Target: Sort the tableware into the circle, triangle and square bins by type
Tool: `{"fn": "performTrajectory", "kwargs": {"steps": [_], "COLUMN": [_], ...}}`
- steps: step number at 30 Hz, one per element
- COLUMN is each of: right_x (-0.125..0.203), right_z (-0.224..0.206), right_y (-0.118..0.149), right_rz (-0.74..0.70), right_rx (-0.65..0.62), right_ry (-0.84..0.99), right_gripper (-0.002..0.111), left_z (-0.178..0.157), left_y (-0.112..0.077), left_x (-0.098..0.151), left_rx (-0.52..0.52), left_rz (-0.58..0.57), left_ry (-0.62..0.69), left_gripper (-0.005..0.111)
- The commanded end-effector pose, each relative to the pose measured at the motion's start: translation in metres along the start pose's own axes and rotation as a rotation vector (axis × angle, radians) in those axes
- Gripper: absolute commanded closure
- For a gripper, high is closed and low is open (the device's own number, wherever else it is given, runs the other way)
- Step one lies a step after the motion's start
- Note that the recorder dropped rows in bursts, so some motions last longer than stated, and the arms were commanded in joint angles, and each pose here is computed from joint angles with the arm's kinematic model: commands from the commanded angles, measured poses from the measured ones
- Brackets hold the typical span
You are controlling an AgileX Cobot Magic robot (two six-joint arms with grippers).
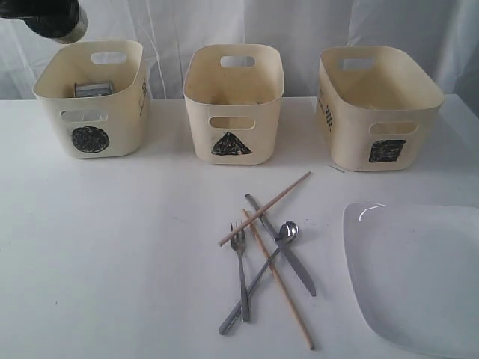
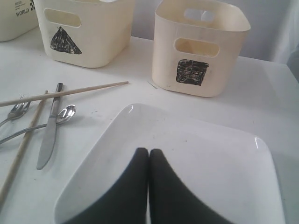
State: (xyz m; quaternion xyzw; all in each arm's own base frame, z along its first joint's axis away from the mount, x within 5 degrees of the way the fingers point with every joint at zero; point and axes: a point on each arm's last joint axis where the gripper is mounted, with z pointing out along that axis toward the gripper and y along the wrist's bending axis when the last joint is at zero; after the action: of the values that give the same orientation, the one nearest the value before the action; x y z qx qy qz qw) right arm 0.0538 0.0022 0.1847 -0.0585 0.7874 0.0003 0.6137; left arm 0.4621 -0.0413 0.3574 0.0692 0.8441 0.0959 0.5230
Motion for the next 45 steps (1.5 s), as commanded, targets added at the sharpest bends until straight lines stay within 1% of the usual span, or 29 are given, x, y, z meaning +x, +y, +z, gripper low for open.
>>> {"fn": "performTrajectory", "kwargs": {"steps": [1,2,3,4,5,6,7,8,9,11,13,15,22,24,25,30,31,32,35,38,41,45], "right_x": [0.001,0.001,0.001,0.001,0.001,0.001,0.001,0.001,0.001,0.001,0.001,0.001,0.001,0.001,0.001,0.001,0.001,0.001,0.001,0.001,0.001,0.001], "right_z": [0.0,0.0,0.0,0.0,0.0,0.0,0.0,0.0,0.0,0.0,0.0,0.0,0.0,0.0,0.0,0.0,0.0,0.0,0.0,0.0,0.0,0.0], "right_y": [0.0,0.0,0.0,0.0,0.0,0.0,0.0,0.0,0.0,0.0,0.0,0.0,0.0,0.0,0.0,0.0,0.0,0.0,0.0,0.0,0.0,0.0], "right_rz": [0.005,0.005,0.005,0.005,0.005,0.005,0.005,0.005,0.005,0.005,0.005,0.005,0.008,0.025,0.023,0.023,0.023,0.023,0.023,0.023,0.023,0.023], "right_rx": [-0.005,-0.005,-0.005,-0.005,-0.005,-0.005,-0.005,-0.005,-0.005,-0.005,-0.005,-0.005,-0.005,-0.005,-0.005,-0.005,-0.005,-0.005,-0.005,-0.005,-0.005,-0.005], "right_ry": [-0.006,-0.006,-0.006,-0.006,-0.006,-0.006,-0.006,-0.006,-0.006,-0.006,-0.006,-0.006,-0.006,-0.006,-0.006,-0.006,-0.006,-0.006,-0.006,-0.006,-0.006,-0.006], "right_gripper": [0.108,0.108,0.108,0.108,0.108,0.108,0.108,0.108,0.108,0.108,0.108,0.108,0.108,0.108,0.108,0.108,0.108,0.108,0.108,0.108,0.108,0.108], "left_z": [0.057,0.063,0.076,0.08,0.087,0.09,0.093,0.093,0.091,0.076,0.058,0.037,-0.036,-0.063,-0.075,-0.149,-0.16,-0.18,-0.222,-0.255,-0.283,-0.312], "left_y": [-0.003,-0.006,-0.013,-0.016,-0.022,-0.023,-0.025,-0.026,-0.026,-0.024,-0.023,-0.02,-0.006,-0.002,0.0,0.011,0.012,0.015,0.019,0.023,0.025,0.028], "left_x": [0.014,0.017,0.023,0.024,0.028,0.029,0.033,0.034,0.032,0.024,0.016,0.012,0.019,0.023,0.025,0.049,0.058,0.064,0.087,0.108,0.127,0.153], "left_rx": [0.005,0.009,0.031,0.044,0.065,0.072,0.082,0.087,0.099,0.095,0.09,0.097,0.107,0.109,0.11,0.12,0.124,0.124,0.127,0.127,0.133,0.132], "left_rz": [-0.056,-0.055,-0.064,-0.07,-0.079,-0.086,-0.112,-0.127,-0.169,-0.176,-0.084,-0.084,-0.082,-0.083,-0.083,-0.122,-0.131,-0.138,-0.162,-0.181,-0.214,-0.236], "left_ry": [-0.015,-0.017,-0.028,-0.043,-0.068,-0.075,-0.062,-0.059,-0.053,-0.017,0.01,0.012,0.0,-0.018,-0.029,-0.07,-0.065,-0.089,-0.129,-0.164,-0.181,-0.161], "left_gripper": [0.107,0.106,0.099,0.095,0.082,0.077,0.067,0.065,0.063,0.063,0.063,0.063,0.063,0.067,0.07,0.099,0.103,0.107,0.107,0.107,0.107,0.107]}}
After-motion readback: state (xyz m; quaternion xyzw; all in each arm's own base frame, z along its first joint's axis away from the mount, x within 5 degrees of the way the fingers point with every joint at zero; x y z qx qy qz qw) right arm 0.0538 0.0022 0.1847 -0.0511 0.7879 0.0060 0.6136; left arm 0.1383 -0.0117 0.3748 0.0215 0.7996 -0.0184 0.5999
